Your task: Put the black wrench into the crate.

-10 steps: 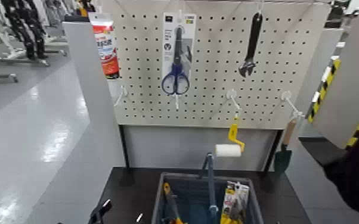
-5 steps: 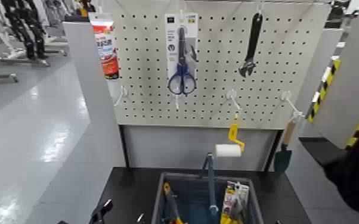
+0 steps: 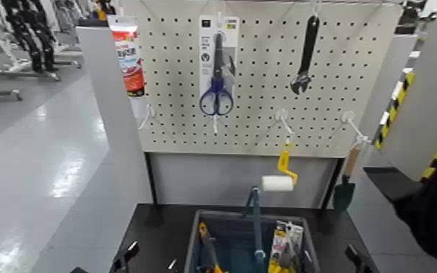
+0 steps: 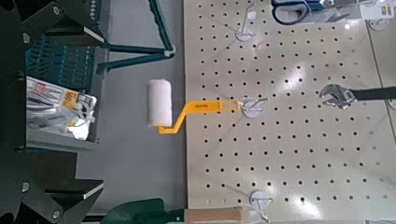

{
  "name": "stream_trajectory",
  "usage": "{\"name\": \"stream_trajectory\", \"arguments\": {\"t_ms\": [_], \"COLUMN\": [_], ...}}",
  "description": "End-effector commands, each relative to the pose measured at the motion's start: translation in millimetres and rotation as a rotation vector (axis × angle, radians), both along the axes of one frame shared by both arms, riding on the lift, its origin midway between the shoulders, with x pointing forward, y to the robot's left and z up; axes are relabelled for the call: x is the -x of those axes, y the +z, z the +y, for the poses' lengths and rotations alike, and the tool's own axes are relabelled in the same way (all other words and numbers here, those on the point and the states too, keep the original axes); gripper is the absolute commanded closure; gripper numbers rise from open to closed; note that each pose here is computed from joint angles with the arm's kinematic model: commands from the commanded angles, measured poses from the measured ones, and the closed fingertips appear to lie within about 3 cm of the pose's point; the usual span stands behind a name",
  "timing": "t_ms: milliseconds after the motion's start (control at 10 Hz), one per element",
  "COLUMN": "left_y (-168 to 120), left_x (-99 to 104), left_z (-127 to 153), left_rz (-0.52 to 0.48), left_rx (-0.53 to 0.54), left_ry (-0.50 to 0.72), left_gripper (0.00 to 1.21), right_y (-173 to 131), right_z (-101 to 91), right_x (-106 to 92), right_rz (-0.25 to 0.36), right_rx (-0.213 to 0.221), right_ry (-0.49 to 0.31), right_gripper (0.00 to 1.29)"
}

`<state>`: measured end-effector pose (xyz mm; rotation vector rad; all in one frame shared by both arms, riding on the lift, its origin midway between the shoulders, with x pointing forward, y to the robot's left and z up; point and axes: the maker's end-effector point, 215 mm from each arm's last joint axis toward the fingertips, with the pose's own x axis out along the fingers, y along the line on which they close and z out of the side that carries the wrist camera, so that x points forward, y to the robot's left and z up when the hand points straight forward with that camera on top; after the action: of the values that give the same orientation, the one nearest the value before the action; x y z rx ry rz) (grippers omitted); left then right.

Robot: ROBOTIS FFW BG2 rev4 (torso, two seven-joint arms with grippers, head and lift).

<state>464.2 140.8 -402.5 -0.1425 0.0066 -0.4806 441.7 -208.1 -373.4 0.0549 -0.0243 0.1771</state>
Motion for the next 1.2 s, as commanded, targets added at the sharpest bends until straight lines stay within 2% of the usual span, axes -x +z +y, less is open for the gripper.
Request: {"name": "stream_trajectory", "arguments": {"t_ms": [100, 400, 700, 900, 1200], "left_y": [1.2, 3.3, 5.1, 8.0, 8.9], "left_x": [-1.5, -4.5, -6.9, -8.8, -10.2], "left_z": [-1.6, -2.9, -5.2, -7.4, -10.7], "left_rz": [-0.002, -0.007, -0.015, -0.022, -0.026], "left_rx": [0.004, 0.005, 0.004, 0.002, 0.002], "left_ry": [-0.002, -0.004, -0.012, -0.02, -0.026], "left_gripper": [0.1, 0.1, 0.1, 0.1, 0.1], "right_y": [29.2, 78.2, 120.4, 159.4, 214.2], "right_z": [-10.2, -16.1, -12.7, -8.1, -7.2], "right_x": [-31.8, -64.7, -93.3, -114.8, -137.6], "right_rz": [-0.007, -0.056, -0.106, -0.156, -0.243], "right_rx": [0.005, 0.038, 0.037, 0.031, -0.002], "right_ry": [0.039, 0.073, 0.118, 0.157, 0.213], "right_gripper": [0.21, 0.21, 0.22, 0.22, 0.22]}}
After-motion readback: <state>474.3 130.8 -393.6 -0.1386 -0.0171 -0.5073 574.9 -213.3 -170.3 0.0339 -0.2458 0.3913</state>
